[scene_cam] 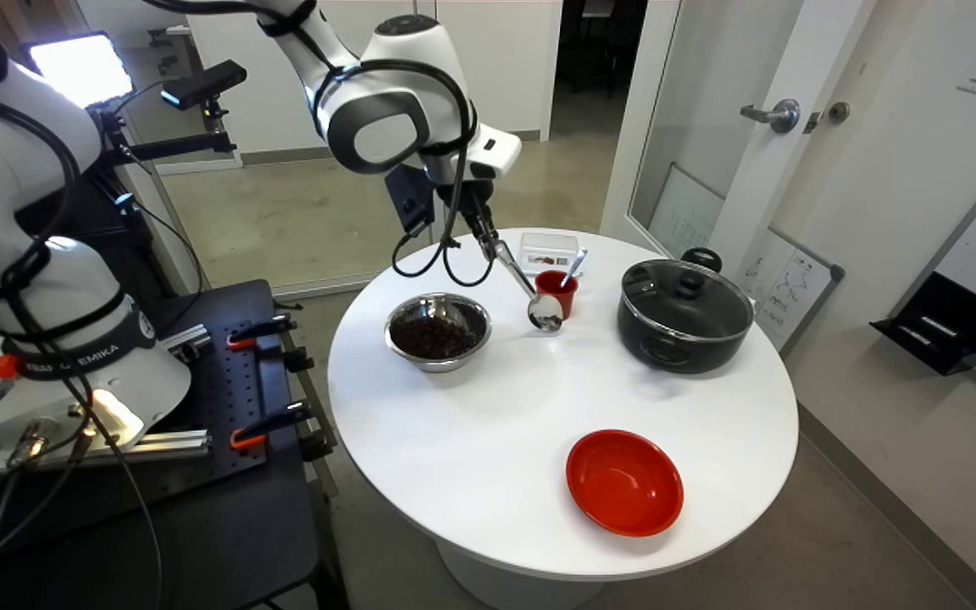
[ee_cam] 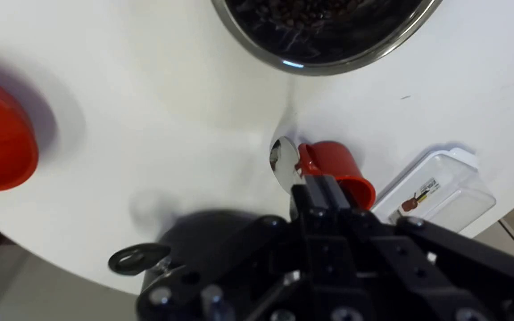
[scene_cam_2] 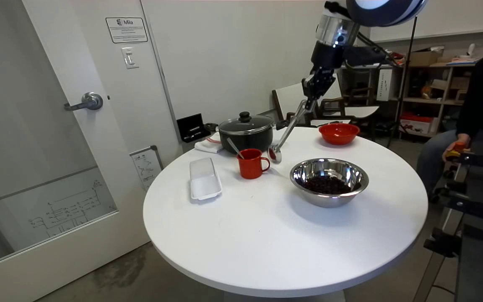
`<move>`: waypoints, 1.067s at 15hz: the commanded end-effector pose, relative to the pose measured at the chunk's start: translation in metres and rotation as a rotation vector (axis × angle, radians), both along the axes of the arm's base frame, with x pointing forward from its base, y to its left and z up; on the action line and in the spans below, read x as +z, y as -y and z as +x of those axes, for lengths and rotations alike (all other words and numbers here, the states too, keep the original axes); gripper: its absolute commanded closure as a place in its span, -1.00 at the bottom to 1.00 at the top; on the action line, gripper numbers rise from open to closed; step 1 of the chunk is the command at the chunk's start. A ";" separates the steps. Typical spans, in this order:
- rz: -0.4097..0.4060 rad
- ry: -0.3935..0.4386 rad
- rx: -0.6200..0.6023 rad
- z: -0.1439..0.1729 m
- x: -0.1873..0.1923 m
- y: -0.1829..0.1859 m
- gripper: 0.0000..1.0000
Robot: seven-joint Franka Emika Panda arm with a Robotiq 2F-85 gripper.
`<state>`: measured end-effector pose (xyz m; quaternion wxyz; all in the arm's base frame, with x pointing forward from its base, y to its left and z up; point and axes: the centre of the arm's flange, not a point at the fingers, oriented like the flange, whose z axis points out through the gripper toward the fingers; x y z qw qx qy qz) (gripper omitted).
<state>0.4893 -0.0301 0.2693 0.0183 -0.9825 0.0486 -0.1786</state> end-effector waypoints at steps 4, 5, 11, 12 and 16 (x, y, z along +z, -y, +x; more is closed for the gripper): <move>-0.185 0.170 0.015 -0.026 0.113 0.028 0.99; -0.189 0.173 0.026 -0.027 0.121 0.028 0.99; -0.175 0.100 0.075 -0.041 0.146 0.031 0.99; -0.166 0.073 0.088 -0.043 0.150 0.031 0.99; -0.124 -0.054 0.156 -0.046 0.162 0.030 0.99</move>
